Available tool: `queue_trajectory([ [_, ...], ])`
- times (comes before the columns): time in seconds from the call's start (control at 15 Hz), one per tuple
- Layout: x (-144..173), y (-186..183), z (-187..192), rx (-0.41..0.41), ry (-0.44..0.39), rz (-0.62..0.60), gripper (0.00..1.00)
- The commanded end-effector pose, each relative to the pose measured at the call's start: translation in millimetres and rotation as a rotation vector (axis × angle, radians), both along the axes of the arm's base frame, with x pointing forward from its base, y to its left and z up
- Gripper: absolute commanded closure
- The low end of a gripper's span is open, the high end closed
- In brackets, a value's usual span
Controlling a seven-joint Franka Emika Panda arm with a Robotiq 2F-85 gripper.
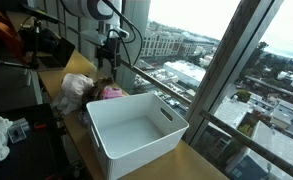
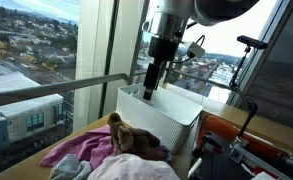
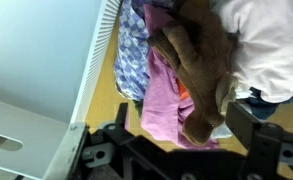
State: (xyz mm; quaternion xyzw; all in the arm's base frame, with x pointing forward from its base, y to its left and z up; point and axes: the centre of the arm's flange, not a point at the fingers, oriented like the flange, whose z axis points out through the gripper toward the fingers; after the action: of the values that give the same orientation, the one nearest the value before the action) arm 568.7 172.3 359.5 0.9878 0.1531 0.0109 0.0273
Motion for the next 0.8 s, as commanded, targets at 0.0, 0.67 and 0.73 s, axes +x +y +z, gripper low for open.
queue_trajectory([
  [0.0,0,0,11,0.046,-0.016,0.038,0.00],
  [0.67,-8,90,-124,0.021,-0.032,0.250,0.00],
  [0.73,-9,97,-136,0.017,-0.026,0.264,0.00],
])
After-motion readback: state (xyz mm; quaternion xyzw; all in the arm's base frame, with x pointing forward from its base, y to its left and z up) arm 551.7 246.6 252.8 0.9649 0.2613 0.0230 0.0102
